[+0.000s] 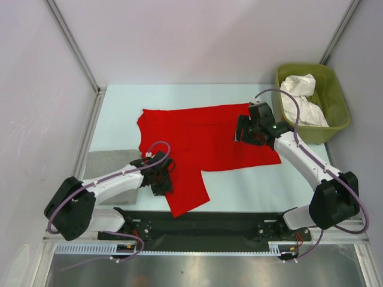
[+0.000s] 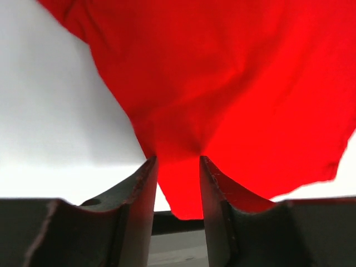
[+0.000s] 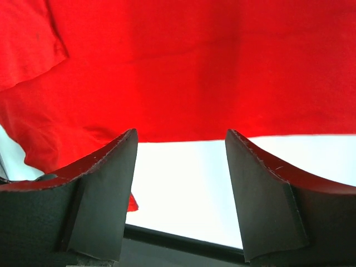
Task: Fold and stack the t-shirts
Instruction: Fold the tshirt
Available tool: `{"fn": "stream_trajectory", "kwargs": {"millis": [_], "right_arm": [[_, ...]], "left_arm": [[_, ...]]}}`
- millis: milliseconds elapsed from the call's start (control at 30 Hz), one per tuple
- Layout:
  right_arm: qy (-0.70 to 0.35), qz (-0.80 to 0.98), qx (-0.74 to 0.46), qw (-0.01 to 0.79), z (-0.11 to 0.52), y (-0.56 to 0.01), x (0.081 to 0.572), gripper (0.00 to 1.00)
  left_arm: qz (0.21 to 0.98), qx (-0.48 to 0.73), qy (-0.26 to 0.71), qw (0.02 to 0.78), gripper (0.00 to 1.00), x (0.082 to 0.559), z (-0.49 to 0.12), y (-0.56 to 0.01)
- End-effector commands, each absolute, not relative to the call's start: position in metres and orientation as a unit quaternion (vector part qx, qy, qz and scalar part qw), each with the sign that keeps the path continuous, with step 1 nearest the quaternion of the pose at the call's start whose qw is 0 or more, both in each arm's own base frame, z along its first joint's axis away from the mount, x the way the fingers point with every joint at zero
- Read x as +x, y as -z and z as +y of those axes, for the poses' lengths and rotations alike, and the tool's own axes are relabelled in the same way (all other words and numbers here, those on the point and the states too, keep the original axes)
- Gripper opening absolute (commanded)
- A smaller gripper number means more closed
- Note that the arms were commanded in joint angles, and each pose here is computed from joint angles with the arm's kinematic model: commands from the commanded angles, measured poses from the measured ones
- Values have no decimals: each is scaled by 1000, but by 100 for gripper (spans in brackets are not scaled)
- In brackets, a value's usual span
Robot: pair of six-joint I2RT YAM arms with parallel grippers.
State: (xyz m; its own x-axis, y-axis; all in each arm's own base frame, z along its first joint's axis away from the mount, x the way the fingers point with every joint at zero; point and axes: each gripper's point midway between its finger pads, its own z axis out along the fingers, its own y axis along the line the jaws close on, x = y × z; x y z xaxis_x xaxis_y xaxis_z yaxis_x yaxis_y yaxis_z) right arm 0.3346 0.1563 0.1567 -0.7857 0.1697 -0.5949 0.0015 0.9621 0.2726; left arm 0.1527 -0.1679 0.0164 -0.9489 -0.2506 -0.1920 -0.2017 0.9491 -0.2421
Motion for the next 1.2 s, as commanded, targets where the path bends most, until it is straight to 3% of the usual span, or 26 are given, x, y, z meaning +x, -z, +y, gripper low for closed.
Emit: {"fn": "stream_trajectory", "kwargs": {"millis": [0, 400, 667, 1000, 1167], "right_arm": [[-117, 931, 81, 335, 133, -165, 329, 69], [-116, 933, 120, 318, 93, -145, 311, 69], [-111, 934, 126, 315, 87, -142, 310, 70], [-117, 937, 130, 303, 83, -132, 294, 70], [-122, 937, 130, 302, 85, -133, 294, 70]], "left_arm": [[978, -152, 84, 114, 40, 159, -165, -17], [976, -169, 50, 125, 44, 153, -147, -32], [982, -156, 45, 91, 44, 146, -155, -9], [985, -155, 33, 64, 38, 135, -153, 11], [988, -141, 16, 60, 26, 138, -151, 15]]}}
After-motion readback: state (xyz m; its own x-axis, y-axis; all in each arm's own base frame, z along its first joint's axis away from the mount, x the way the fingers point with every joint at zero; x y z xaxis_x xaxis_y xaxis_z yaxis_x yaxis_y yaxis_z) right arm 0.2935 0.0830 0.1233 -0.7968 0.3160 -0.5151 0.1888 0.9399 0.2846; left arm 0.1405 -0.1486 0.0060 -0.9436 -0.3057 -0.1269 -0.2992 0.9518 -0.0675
